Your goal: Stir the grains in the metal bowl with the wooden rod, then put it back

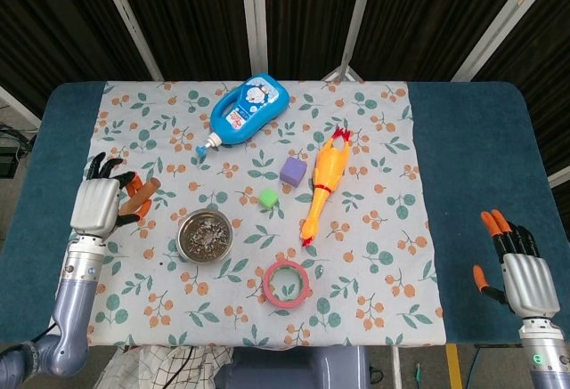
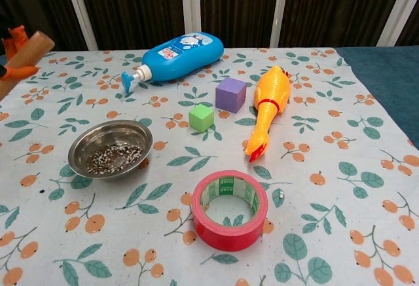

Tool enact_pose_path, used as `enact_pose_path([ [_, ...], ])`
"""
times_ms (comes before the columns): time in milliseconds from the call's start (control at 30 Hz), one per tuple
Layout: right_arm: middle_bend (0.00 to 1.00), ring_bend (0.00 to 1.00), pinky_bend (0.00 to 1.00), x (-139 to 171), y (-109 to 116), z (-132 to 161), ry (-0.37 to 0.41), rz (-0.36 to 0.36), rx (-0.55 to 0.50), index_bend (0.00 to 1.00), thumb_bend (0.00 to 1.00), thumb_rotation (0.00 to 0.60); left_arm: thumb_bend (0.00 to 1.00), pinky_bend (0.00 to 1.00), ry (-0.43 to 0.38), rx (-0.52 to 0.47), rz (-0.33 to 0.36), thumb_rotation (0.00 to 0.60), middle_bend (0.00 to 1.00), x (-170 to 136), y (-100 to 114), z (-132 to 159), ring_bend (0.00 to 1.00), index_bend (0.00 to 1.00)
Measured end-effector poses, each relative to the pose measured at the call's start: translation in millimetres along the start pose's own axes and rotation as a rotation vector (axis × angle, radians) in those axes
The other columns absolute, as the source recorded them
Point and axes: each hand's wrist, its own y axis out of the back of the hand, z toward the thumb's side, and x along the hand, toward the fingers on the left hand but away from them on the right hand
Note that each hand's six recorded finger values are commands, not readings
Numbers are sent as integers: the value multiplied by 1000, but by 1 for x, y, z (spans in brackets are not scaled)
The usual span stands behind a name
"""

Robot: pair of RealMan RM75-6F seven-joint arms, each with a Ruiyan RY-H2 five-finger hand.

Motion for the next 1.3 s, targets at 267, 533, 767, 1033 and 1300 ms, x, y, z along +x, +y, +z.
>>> enact_pose_path([
  [267,0,0,0,0,0,0,2,0,-1,0,474,600,836,15,-128,-217,171,600,665,-3,32,34,173,638],
  [533,0,0,0,0,-1,0,3,3,-1,0,475,600,834,15,-248,-510,242,600,665,-4,22,62,173,637],
  [767,0,0,0,-1,0,0,0,6,-6,0,475,600,832,15,-329,-697,272,600,665,0,4,74,174,635],
  [1033,0,0,0,-1,-1,-2,-11,11,-13,0,475,600,825,15,-383,-811,279,600,665,-5,-21,76,173,635],
  [1300,0,0,0,-1,-1,-3,-18,16,-17,0,475,600,823,15,-400,-826,255,600,665,-16,-44,65,173,635],
])
